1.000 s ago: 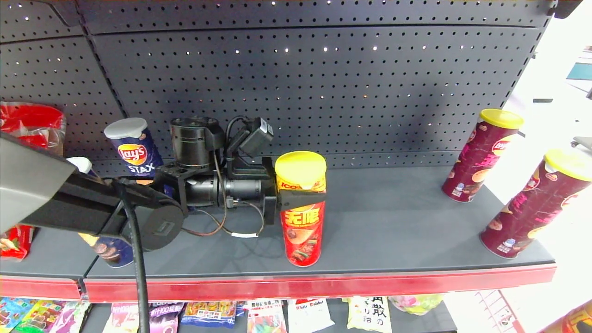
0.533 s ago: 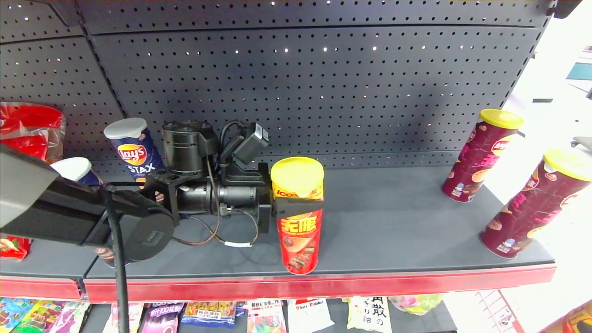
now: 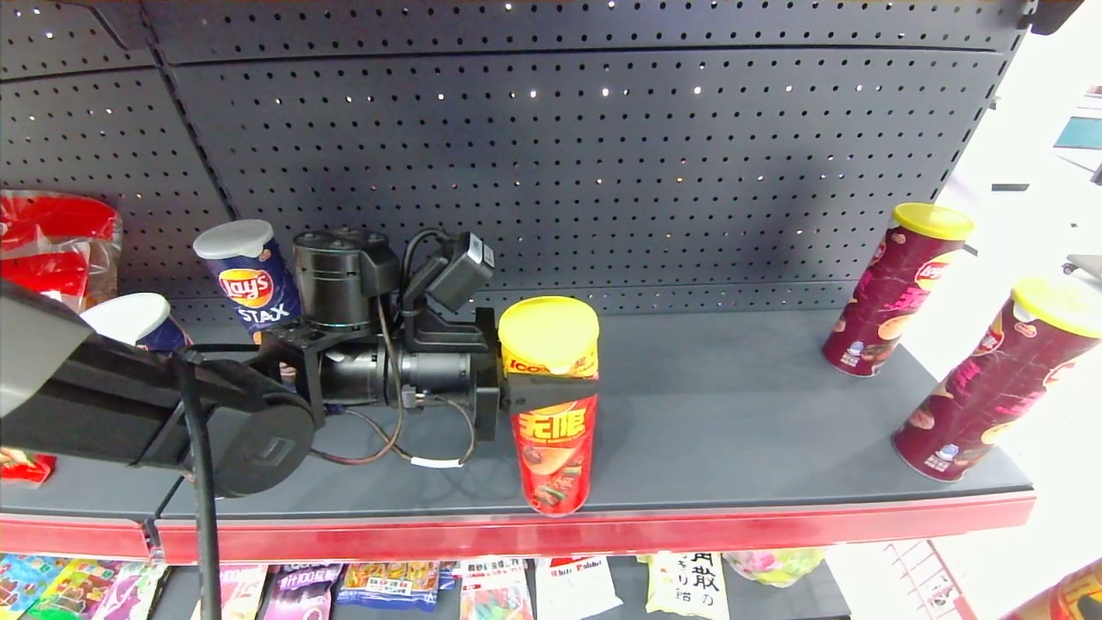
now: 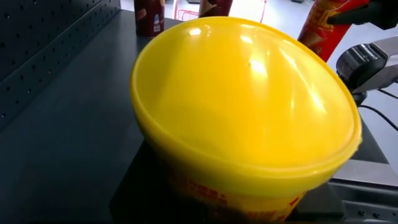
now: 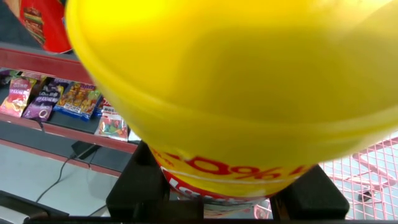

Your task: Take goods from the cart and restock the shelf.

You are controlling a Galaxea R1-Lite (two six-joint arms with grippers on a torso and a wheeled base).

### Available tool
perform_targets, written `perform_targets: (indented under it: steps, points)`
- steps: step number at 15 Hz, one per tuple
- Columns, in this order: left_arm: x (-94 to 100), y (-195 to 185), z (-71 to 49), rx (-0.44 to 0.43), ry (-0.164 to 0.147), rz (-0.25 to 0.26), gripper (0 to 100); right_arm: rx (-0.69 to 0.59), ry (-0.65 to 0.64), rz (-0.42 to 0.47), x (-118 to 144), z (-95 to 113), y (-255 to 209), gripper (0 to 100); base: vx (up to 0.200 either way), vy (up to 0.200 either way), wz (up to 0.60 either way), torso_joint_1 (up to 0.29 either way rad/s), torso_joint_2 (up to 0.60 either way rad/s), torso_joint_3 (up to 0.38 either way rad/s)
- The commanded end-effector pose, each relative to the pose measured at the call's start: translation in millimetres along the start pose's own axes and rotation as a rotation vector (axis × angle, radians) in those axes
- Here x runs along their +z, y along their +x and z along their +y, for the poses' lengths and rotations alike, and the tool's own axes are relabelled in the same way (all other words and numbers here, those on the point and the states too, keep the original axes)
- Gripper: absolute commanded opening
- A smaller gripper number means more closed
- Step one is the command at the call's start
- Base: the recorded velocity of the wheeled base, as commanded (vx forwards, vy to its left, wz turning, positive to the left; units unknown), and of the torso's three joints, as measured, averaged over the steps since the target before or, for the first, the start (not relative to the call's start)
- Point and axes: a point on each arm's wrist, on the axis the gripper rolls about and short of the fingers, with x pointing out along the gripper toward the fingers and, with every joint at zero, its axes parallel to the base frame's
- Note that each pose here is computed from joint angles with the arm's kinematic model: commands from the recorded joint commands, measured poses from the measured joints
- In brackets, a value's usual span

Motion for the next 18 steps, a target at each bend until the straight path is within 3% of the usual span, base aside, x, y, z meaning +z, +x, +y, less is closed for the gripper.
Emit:
perform_targets:
  steps: [1, 2, 8, 12, 17, 18]
  points:
    - [-0.8, 0.7, -0.4, -0.002, -0.003, 0.002, 0, 0.001, -0.001, -0.002, 0.2, 0.0, -0.2, 0, 0.0, 0.0, 0.0, 0.0, 0.0, 0.0]
    - [-0.9, 0.8, -1.3, -0.008, 0.004, 0.001, 100, 0.002, -0.001, -0.003, 0.0, 0.1, -0.5, 0, 0.0, 0.0, 0.0, 0.0, 0.0, 0.0]
    - [0.8, -1.1, -4.5, -0.008, 0.008, 0.0, 100, 0.002, -0.001, -0.003, 0.0, 0.1, -0.5, 0, 0.0, 0.0, 0.0, 0.0, 0.0, 0.0]
    - [-5.1, -30.8, -28.9, 0.027, -0.028, 0.023, 100, 0.002, -0.001, -0.001, 0.7, 0.0, 0.1, 0, 0.0, 0.0, 0.0, 0.0, 0.0, 0.0]
    - [-3.9, -71.8, -43.7, 0.134, 0.015, -0.018, 100, 0.012, -0.002, 0.014, 1.9, -0.4, 2.5, 0, 0.0, 0.0, 0.0, 0.0, 0.0, 0.0]
    - [-2.0, -80.4, -52.9, 0.193, 0.028, -0.024, 100, 0.015, -0.004, 0.015, 9.6, -1.1, 4.3, 0, 0.0, 0.0, 0.0, 0.0, 0.0, 0.0]
